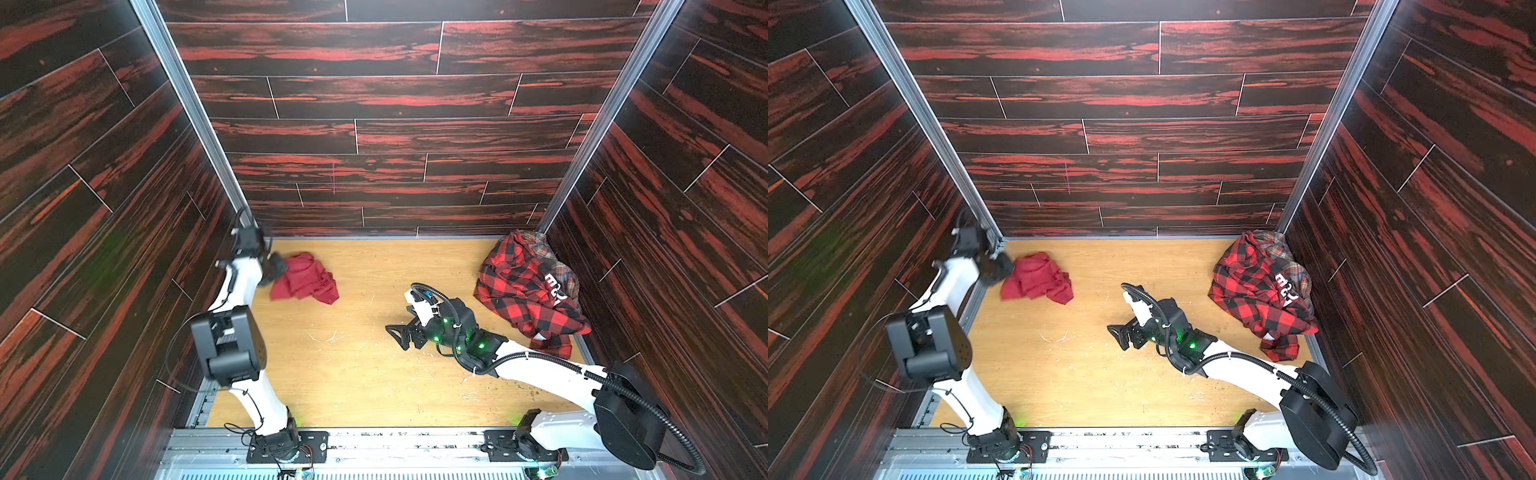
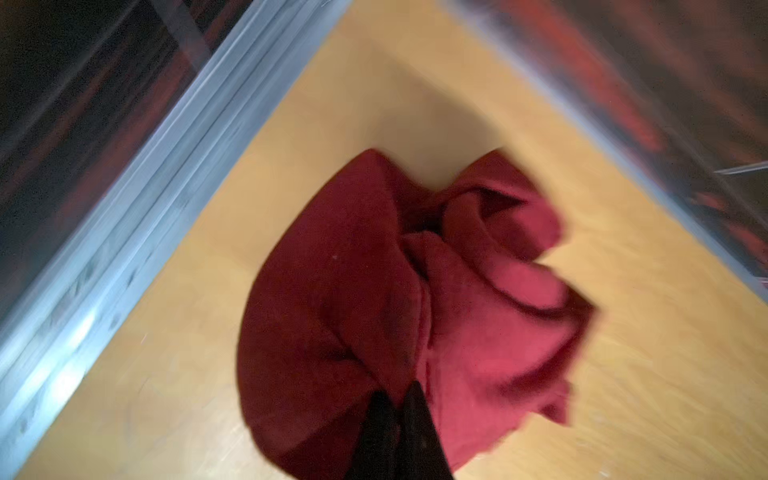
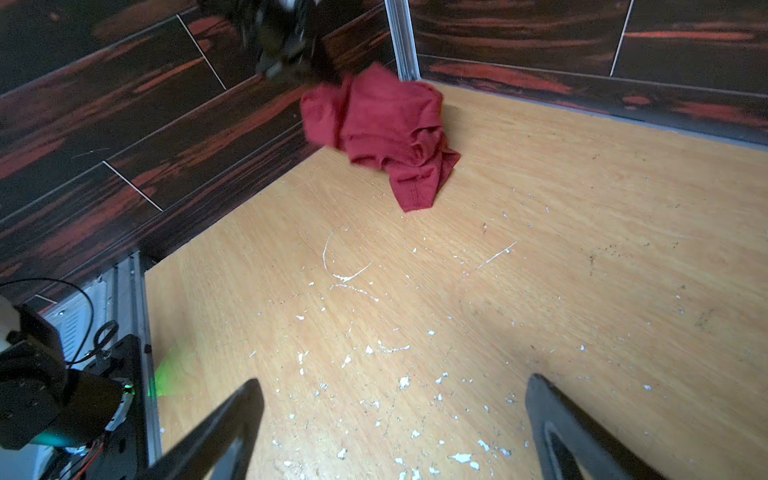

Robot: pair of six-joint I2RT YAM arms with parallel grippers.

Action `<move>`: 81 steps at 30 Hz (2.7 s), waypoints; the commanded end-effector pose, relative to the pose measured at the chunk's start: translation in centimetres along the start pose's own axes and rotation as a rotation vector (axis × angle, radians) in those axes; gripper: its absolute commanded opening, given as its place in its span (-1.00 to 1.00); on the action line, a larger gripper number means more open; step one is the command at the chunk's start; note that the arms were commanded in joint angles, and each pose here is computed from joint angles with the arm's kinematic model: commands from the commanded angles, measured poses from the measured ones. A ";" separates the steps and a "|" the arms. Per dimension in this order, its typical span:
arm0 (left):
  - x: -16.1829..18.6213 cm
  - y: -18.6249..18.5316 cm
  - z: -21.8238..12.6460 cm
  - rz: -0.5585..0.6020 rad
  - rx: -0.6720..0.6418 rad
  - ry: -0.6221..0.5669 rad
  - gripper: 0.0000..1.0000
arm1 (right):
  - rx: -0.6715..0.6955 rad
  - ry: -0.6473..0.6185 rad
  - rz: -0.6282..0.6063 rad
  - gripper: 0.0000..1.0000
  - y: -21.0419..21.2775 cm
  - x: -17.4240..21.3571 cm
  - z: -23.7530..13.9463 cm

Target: Pick out a specific cloth from the pile

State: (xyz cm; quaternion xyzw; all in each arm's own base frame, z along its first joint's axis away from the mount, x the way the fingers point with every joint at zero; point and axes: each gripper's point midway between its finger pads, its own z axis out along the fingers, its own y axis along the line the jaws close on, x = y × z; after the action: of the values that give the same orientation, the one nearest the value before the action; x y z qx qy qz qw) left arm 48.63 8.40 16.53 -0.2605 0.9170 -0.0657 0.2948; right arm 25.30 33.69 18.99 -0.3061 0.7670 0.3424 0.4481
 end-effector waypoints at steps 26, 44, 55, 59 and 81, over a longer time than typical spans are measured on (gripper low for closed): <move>11.4 -6.9 14.1 0.408 -0.250 0.430 -1.00 | 0.052 0.053 0.027 0.98 -0.8 1.8 -0.7; 5.6 -10.6 5.4 0.492 -0.066 0.120 0.47 | 0.050 0.044 0.040 0.98 -0.8 1.5 -0.6; 5.6 -14.1 2.9 0.507 0.151 0.062 0.45 | 0.047 0.043 0.049 0.98 -0.7 1.4 -0.7; 5.7 -14.1 2.5 0.491 0.153 0.062 0.45 | 0.053 0.043 0.047 0.98 -0.7 1.2 -0.9; 12.1 8.9 -9.1 0.148 -0.455 -0.710 0.98 | 1.018 -0.409 0.387 0.98 -21.9 1.9 -21.8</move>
State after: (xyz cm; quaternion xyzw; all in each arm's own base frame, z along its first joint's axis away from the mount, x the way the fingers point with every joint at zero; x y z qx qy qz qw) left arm 31.91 7.05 12.09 -0.1908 0.8479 0.2108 0.4474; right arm 31.43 9.90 20.41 0.0295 0.7932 0.1314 0.5939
